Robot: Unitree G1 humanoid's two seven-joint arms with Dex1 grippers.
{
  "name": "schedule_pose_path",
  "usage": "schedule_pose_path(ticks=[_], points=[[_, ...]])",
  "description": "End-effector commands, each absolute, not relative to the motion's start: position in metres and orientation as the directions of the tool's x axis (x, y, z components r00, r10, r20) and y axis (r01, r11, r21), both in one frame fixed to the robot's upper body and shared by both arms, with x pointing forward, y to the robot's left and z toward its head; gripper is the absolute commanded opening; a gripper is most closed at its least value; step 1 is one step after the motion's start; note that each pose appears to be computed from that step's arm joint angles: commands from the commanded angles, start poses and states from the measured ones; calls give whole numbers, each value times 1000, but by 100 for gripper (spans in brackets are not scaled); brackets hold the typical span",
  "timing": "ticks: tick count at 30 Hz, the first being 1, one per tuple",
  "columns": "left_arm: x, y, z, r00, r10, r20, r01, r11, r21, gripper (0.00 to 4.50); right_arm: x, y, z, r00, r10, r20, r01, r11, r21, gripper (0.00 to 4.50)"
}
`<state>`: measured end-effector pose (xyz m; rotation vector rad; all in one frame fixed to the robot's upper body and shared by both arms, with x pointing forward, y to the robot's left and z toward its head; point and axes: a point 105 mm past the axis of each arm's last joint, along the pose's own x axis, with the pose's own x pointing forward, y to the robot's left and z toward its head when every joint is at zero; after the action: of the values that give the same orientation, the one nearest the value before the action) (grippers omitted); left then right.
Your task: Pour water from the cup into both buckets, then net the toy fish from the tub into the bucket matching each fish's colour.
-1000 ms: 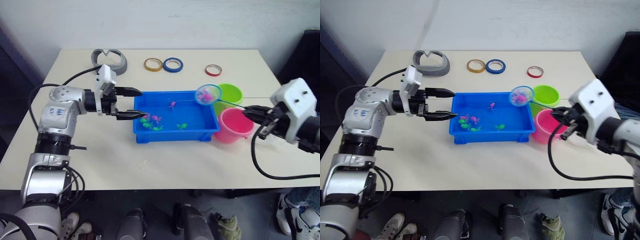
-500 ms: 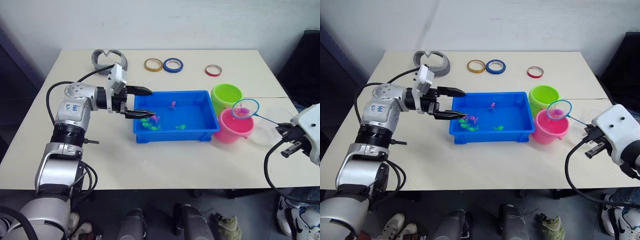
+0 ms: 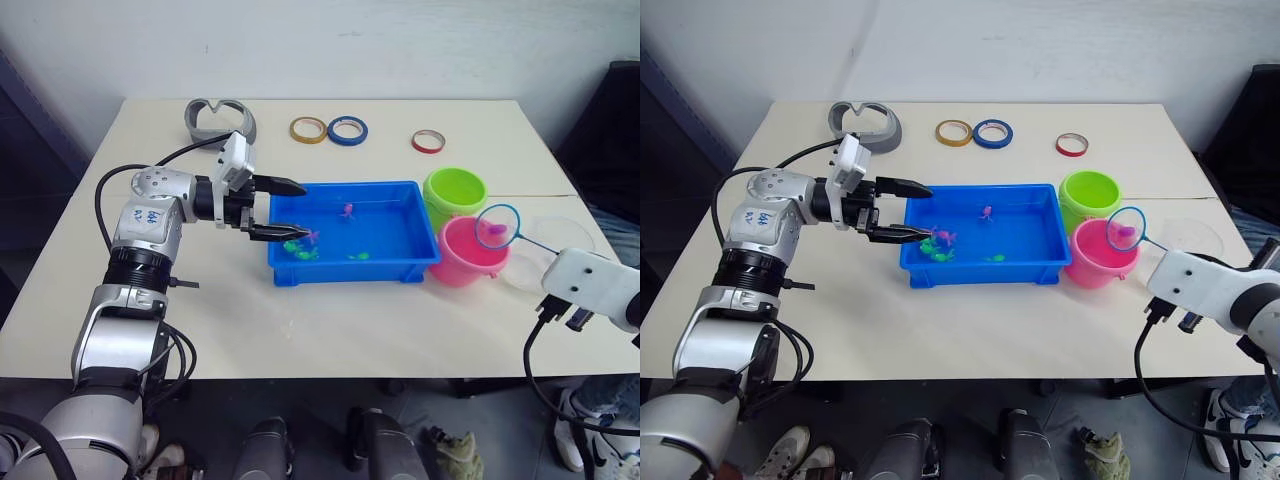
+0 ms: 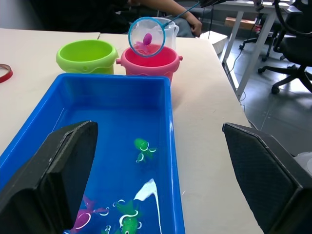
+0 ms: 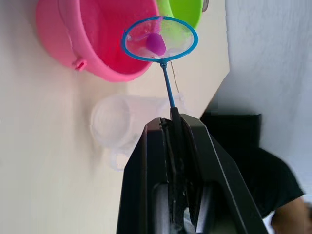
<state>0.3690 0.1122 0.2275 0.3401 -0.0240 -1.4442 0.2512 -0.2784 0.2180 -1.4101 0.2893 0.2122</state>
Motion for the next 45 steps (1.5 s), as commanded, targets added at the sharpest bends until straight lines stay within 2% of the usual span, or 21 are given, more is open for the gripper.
schedule_pose_path(ticks=[1, 6, 14, 22, 27, 31, 38, 45], points=[[368, 111, 244, 131, -977, -171, 952, 75, 298, 447, 251, -273, 225, 953, -22, -303, -304, -31, -952, 0], [368, 111, 244, 130, -977, -170, 951, 75, 300, 447, 250, -271, 227, 959, -10, -282, -278, -202, -939, 0], [367, 111, 244, 128, -977, -168, 950, 72, 303, 447, 249, -276, 226, 963, -13, -270, -263, -271, -926, 0], [367, 115, 244, 142, -977, -162, 949, 88, 302, 447, 249, -266, 242, 962, 30, -270, -263, -152, -953, 0], [376, 139, 247, 253, -952, -172, 932, 192, 308, 447, 258, -239, 267, 952, 164, -258, -262, 2, -965, 0], [379, 158, 249, 325, -927, -188, 914, 257, 314, 447, 270, -225, 271, 935, 234, -266, -290, 77, -954, 0], [377, 198, 247, 463, -851, -247, 868, 379, 322, 447, 290, -195, 257, 870, 379, -315, -404, 183, -896, 0], [361, 229, 236, 528, -790, -311, 842, 442, 309, 447, 308, -161, 235, 802, 491, -341, -521, 296, -801, 0]])
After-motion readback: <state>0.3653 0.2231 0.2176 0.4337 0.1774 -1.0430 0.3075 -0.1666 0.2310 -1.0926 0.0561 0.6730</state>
